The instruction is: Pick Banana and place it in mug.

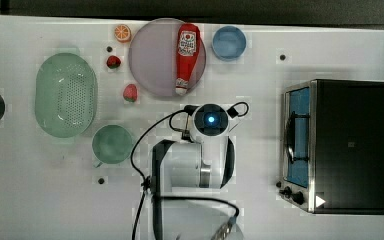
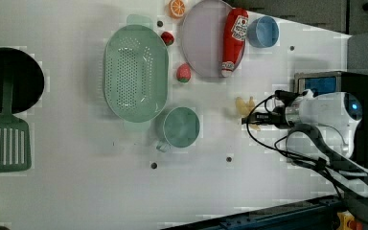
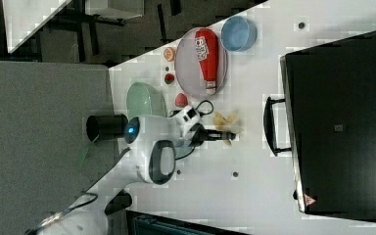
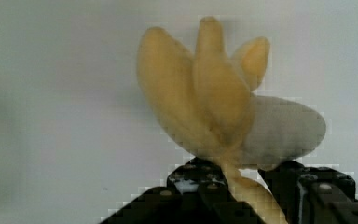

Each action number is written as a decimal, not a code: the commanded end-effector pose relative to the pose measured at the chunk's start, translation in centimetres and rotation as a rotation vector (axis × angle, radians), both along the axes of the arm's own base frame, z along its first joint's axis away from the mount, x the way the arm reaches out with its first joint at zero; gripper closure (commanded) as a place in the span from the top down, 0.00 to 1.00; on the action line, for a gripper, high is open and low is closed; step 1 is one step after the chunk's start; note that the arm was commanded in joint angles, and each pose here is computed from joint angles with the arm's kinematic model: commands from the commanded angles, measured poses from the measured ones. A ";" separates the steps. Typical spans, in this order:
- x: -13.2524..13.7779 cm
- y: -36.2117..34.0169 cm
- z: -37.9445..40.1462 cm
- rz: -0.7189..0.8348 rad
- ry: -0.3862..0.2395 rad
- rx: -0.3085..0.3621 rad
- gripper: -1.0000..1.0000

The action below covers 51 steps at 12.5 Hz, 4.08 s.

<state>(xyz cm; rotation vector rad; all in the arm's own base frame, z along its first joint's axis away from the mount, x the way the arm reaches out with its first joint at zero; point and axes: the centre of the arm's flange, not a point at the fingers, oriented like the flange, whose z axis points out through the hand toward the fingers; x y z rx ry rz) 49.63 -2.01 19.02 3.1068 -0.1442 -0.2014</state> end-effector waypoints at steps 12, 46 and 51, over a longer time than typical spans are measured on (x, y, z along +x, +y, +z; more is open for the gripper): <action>0.1 14.4 31.0 -0.126 -0.146 -0.007 0.35; 2.1 4.8 38.7 -0.732 -0.161 -0.008 1.00; 0.9 -1.1 43.2 -0.829 -0.118 -0.044 1.00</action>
